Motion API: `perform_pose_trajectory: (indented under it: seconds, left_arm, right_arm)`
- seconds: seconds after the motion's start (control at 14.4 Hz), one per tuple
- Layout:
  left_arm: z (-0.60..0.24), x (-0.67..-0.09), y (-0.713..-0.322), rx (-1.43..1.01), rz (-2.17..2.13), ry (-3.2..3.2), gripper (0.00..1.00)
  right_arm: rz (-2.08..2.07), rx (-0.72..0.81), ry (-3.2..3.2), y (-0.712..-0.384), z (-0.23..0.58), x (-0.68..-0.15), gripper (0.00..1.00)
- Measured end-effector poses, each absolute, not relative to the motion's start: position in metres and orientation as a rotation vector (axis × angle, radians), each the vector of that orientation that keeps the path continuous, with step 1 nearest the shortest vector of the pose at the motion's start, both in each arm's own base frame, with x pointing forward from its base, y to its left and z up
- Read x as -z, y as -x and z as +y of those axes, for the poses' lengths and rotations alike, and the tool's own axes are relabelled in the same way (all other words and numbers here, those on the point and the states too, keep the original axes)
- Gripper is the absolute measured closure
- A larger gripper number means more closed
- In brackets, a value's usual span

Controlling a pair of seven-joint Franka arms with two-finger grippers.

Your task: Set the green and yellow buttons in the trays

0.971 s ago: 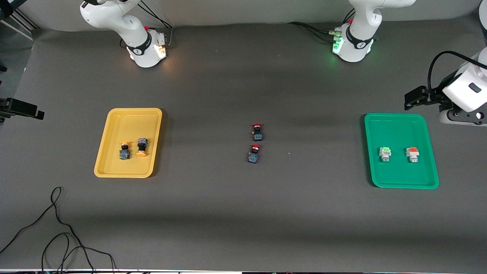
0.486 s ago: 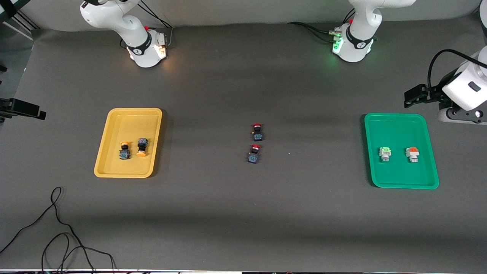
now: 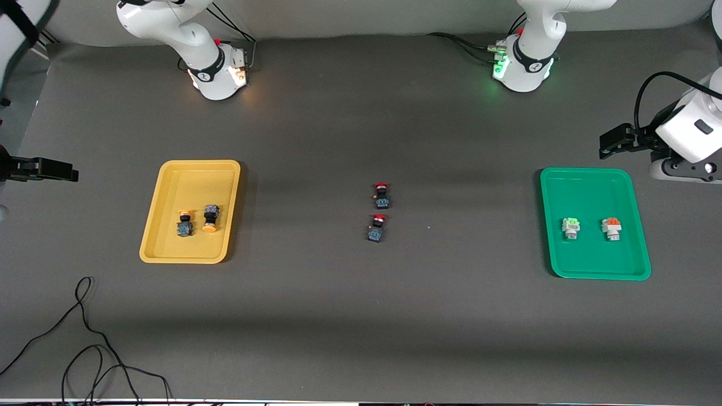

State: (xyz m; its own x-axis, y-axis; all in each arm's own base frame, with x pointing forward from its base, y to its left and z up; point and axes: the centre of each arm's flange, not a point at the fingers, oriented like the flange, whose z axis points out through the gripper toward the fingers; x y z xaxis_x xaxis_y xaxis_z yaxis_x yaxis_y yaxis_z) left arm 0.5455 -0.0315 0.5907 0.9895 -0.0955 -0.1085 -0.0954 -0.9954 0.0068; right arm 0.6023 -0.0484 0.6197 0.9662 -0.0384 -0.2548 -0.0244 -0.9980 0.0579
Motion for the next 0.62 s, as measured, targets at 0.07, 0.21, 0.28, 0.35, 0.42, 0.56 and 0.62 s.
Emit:
perform_pose_trajectory:
  seconds: [0.07,0.21,0.28,0.35,0.42,0.56,0.62]
  left_arm:
    - [-0.031,-0.591,-0.546,0.170,-0.150,-3.132,0.00]
    - [-0.032,-0.592,-0.546,0.168,-0.152,-3.132,0.00]
    - [-0.032,-0.592,-0.546,0.167,-0.152,-3.132,0.00]
    - [-0.032,-0.592,-0.546,0.166,-0.152,-3.132,0.00]
    - [-0.032,-0.593,-0.546,0.164,-0.152,-3.133,0.00]
    - [-0.032,-0.594,-0.546,0.159,-0.152,-3.133,0.00]
    - [-0.032,-0.595,-0.546,0.157,-0.153,-3.133,0.00]
  right_arm:
    - [-0.045,0.394,-3.065,-0.599,-0.051,-0.624,0.00]
    - [-0.048,0.390,-3.073,-0.592,-0.050,-0.633,0.00]
    - [-0.055,0.397,-3.079,-0.589,-0.049,-0.636,0.00]
    - [-0.057,0.404,-3.082,-0.586,-0.050,-0.636,0.00]
    - [-0.049,0.411,-3.079,-0.583,-0.052,-0.636,0.00]
    - [-0.033,0.392,-3.081,-0.574,-0.055,-0.635,0.00]
    - [-0.032,0.360,-3.088,-0.568,-0.058,-0.635,0.00]
